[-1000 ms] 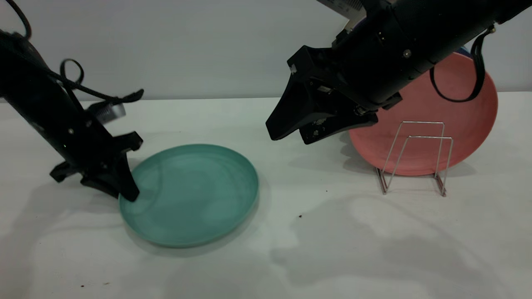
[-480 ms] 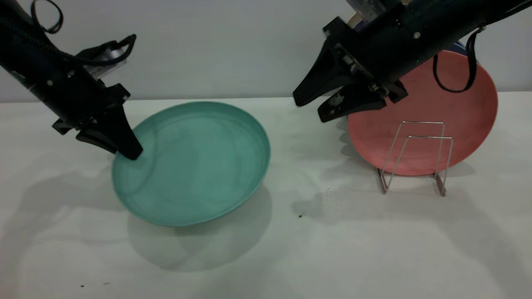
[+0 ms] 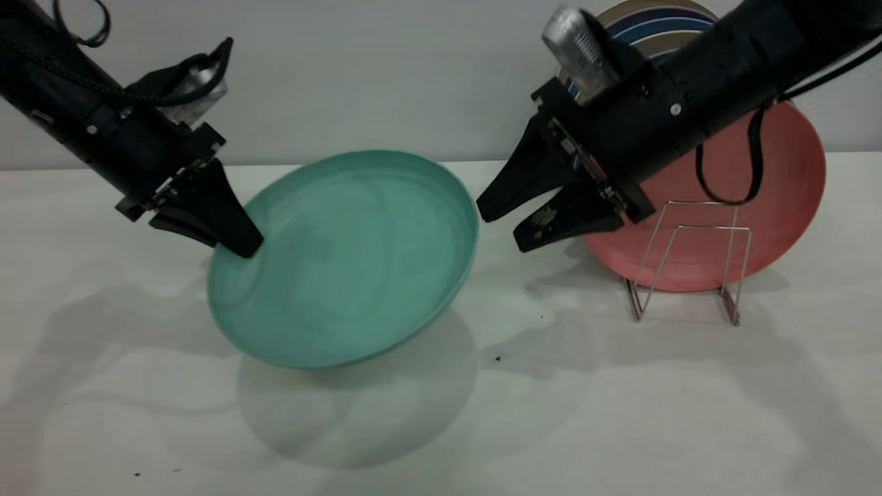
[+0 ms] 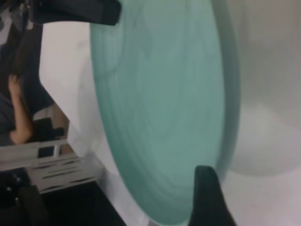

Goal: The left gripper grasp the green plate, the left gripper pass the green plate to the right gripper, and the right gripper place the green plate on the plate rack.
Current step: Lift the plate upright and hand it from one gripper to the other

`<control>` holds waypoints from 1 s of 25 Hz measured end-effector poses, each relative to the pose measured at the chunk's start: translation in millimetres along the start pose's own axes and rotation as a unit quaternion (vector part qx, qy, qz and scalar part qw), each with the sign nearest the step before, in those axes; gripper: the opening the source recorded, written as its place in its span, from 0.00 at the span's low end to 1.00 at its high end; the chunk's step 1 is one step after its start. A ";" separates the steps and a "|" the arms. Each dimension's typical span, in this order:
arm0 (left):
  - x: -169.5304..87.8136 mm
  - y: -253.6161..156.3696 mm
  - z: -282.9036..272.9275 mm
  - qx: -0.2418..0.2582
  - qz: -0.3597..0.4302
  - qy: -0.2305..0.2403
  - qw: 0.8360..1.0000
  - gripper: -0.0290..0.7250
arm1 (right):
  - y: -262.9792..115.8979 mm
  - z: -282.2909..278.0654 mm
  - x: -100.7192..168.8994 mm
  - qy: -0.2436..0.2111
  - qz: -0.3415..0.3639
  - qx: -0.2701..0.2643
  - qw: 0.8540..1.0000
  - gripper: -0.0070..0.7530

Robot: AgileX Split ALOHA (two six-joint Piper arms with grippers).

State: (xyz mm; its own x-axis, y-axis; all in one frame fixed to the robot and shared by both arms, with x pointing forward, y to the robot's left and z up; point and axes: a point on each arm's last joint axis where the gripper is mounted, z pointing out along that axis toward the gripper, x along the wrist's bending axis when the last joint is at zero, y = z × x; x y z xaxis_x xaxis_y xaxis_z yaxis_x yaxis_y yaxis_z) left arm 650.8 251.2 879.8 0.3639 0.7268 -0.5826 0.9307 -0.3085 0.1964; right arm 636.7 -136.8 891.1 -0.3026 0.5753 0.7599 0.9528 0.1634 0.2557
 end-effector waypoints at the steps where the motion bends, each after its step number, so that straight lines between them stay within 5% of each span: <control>1: -2.7 1.3 2.6 0.000 0.004 0.002 1.000 0.06 | -0.1 0.9 -0.9 0.002 0.003 -0.001 1.000 0.67; 13: -25.4 8.1 21.4 0.010 0.033 0.001 0.999 0.06 | -2.7 10.0 7.6 0.016 0.001 0.009 1.000 0.64; 17: -28.4 8.5 23.6 0.013 0.037 -0.001 0.999 0.06 | -3.0 9.8 6.8 0.012 -0.001 0.011 1.000 0.46; 21: -29.1 8.4 23.6 0.014 0.038 -0.001 0.999 0.09 | -4.2 10.4 3.6 -0.002 -0.009 0.016 1.000 0.16; 25: -31.8 8.4 24.3 0.016 0.038 -0.008 0.999 0.25 | -5.0 12.2 0.8 -0.004 -0.012 0.018 1.000 0.14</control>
State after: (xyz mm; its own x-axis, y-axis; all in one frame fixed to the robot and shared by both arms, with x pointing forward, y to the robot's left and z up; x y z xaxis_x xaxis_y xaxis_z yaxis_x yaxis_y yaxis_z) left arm 646.1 210.6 880.8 0.4324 0.6913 -0.5789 0.8987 -0.3824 0.2148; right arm 632.0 -127.4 883.1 -0.3250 0.5771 0.7492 0.9457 0.2059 0.2516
